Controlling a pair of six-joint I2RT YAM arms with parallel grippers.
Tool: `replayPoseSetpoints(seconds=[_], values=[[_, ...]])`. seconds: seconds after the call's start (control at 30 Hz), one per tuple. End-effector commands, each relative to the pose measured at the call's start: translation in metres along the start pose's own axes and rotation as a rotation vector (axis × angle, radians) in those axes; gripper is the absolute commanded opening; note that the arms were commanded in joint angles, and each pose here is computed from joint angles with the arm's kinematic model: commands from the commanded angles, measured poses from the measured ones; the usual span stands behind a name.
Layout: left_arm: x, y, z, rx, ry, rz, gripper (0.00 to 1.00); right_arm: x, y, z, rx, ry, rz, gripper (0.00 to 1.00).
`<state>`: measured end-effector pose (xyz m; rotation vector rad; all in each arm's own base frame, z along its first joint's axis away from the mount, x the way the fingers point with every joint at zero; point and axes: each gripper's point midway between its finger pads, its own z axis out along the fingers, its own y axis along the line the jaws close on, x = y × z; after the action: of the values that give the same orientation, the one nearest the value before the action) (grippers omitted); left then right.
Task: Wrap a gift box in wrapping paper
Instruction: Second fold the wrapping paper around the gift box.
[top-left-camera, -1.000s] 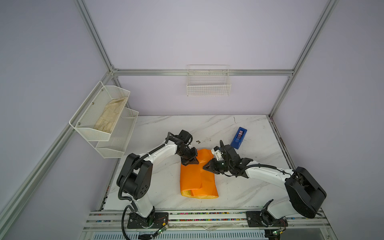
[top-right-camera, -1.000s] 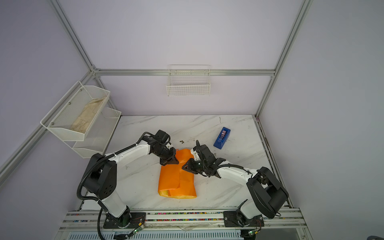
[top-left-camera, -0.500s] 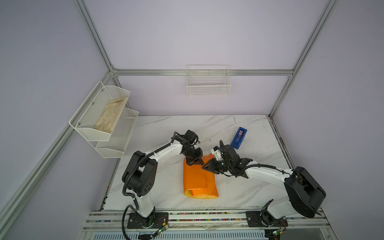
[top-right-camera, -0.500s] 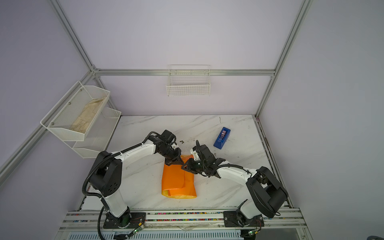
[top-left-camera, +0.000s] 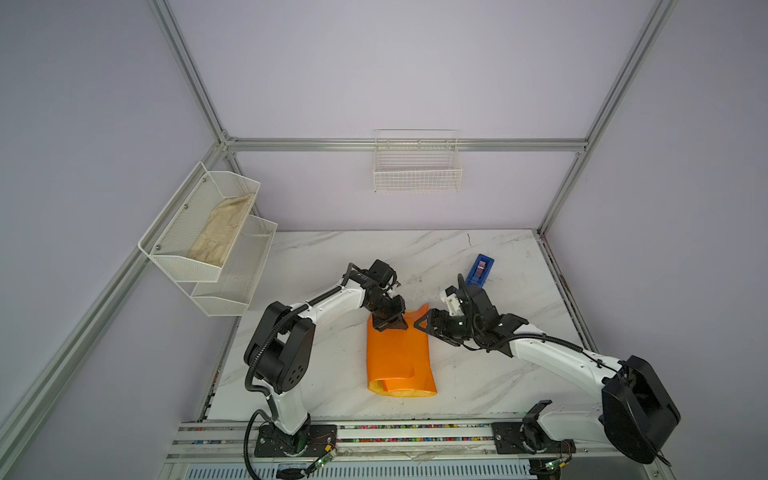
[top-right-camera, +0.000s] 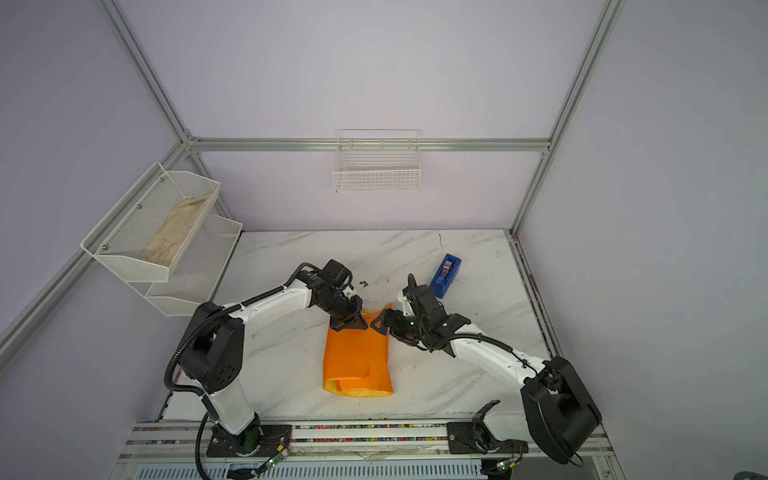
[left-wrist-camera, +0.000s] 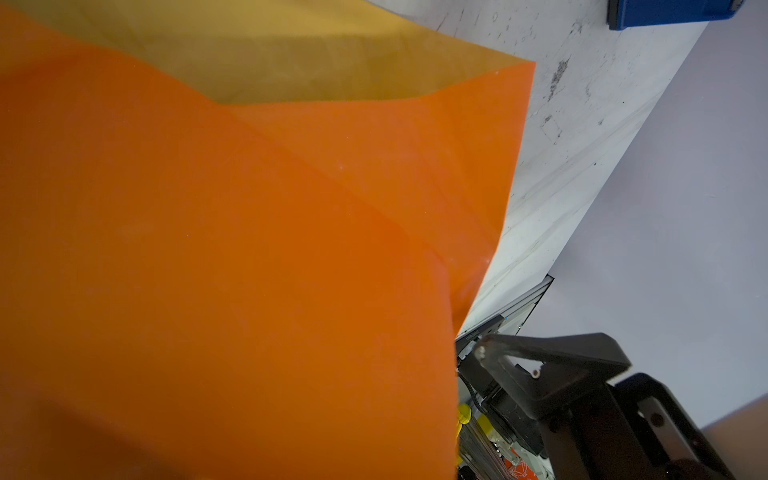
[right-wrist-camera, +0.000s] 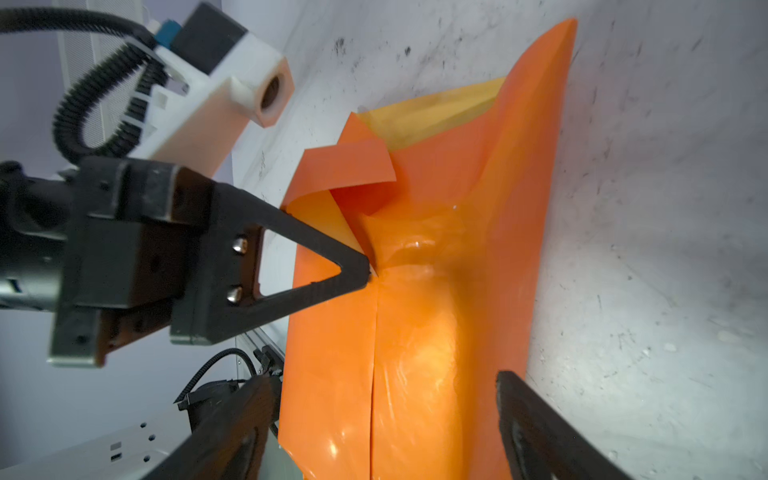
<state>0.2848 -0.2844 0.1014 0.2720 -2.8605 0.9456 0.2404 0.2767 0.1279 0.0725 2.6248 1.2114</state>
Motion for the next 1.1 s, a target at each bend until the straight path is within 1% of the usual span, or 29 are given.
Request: replayPoseSetpoints(seconds=[0.0, 0.13, 0.27, 0.57, 0.83, 1.07], values=[[-0.006, -0.004, 0.000, -0.001, -0.027, 0.008, 0.00, 0.016, -0.005, 0.010, -0.030, 0.074, 0.004, 0.88], [-0.006, -0.012, -0.005, 0.018, -0.034, 0.013, 0.00, 0.021, -0.011, 0.021, -0.034, 0.101, 0.012, 0.87], [-0.006, -0.016, -0.008, 0.030, -0.040, 0.011, 0.00, 0.025, -0.004, 0.031, -0.064, 0.128, 0.007, 0.84], [-0.003, -0.040, -0.009, 0.090, -0.056, 0.012, 0.00, 0.024, -0.005, 0.036, -0.041, 0.130, -0.002, 0.77], [0.004, -0.058, 0.000, 0.132, -0.060, 0.005, 0.00, 0.023, -0.006, 0.037, -0.033, 0.125, -0.005, 0.75], [0.015, -0.061, 0.011, 0.132, -0.032, 0.014, 0.00, 0.024, -0.007, 0.035, -0.027, 0.129, -0.014, 0.68]])
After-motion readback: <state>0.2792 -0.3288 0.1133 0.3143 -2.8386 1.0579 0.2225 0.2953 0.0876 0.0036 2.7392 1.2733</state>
